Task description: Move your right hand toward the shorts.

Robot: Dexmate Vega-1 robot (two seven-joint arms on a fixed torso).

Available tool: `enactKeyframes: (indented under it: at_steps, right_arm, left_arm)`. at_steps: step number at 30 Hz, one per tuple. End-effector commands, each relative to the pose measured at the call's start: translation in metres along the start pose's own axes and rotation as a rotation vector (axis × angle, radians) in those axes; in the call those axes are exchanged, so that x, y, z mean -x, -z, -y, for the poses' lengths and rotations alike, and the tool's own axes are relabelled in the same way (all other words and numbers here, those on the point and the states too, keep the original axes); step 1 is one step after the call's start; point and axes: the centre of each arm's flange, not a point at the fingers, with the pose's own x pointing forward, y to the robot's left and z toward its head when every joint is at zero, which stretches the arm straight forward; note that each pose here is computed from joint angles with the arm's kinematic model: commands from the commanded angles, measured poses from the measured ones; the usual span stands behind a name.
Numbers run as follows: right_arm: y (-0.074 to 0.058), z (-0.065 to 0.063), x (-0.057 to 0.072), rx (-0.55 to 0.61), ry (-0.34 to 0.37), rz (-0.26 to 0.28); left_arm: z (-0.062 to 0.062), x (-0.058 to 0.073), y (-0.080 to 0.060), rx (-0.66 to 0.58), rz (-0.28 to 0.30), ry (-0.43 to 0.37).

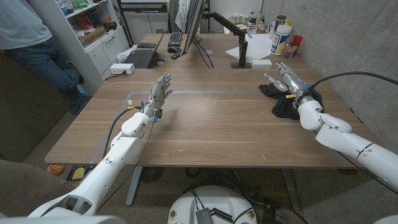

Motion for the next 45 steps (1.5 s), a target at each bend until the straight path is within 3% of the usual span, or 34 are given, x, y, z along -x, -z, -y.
enactKeyframes:
  at_steps: [1,29,45]
  right_arm:
    - [0.004,0.002,0.005,0.133,0.013,0.004]
    - [0.028,0.014,0.018,0.206,-0.058,-0.027]
    - [0.033,0.014,0.02,0.259,-0.102,-0.037]
  left_arm:
    - [0.006,-0.002,-0.002,-0.009,-0.002,0.011]
    - [0.007,-0.005,0.002,-0.001,-0.003,0.024]
    - [0.003,-0.001,0.004,0.0,-0.005,0.017]
